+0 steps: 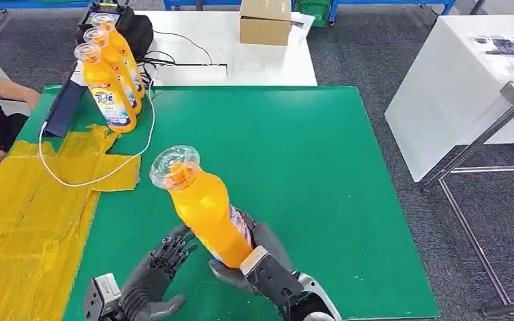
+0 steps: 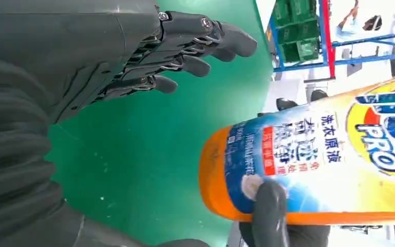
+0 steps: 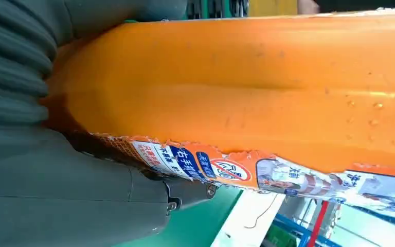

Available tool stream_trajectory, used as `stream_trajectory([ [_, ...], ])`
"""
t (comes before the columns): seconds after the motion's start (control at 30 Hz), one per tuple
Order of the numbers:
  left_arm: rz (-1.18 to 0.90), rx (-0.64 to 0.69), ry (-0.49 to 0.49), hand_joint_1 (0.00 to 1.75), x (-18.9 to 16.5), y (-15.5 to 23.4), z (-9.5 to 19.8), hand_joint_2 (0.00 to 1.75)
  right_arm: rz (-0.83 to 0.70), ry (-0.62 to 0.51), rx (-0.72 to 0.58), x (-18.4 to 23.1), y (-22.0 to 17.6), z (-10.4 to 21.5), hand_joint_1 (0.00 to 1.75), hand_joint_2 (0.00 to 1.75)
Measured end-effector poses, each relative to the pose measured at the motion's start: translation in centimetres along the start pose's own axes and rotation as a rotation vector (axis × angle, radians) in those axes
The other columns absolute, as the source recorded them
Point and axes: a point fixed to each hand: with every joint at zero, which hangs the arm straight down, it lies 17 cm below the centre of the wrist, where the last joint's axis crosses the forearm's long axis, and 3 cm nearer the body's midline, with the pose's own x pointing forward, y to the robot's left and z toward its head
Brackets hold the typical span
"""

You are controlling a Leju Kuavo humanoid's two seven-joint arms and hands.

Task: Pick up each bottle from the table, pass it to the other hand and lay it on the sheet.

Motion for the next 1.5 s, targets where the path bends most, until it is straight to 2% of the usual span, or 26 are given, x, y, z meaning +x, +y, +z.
stream_trajectory([
  [0.27,0.009,-0.012,-0.012,0.0,0.4,-0.2,-0.3,1.75,-0.035,0.029,0.048,-0.6,1.3,0.3,1.75,1.75],
  [0.63,0.016,-0.034,-0.054,0.0,1.8,0.3,-2.2,1.75,-0.006,0.125,0.287,-5.2,8.4,2.8,1.75,1.75],
  [1.17,0.019,-0.041,-0.058,0.0,1.9,0.3,-2.6,1.75,0.012,0.177,0.342,-7.5,10.1,4.1,1.75,1.75],
  [1.2,0.02,-0.041,-0.058,1.66,1.9,0.3,-2.6,1.75,0.013,0.178,0.344,-7.6,10.1,4.1,1.75,1.75],
  [1.23,0.018,-0.043,-0.056,1.75,1.8,0.3,-2.7,1.75,0.014,0.177,0.345,-7.6,10.1,4.1,1.75,1.75],
  [1.5,-0.069,-0.098,-0.088,1.75,2.0,-0.4,-2.7,1.75,0.03,0.164,0.347,-7.5,9.8,3.6,1.75,1.75],
])
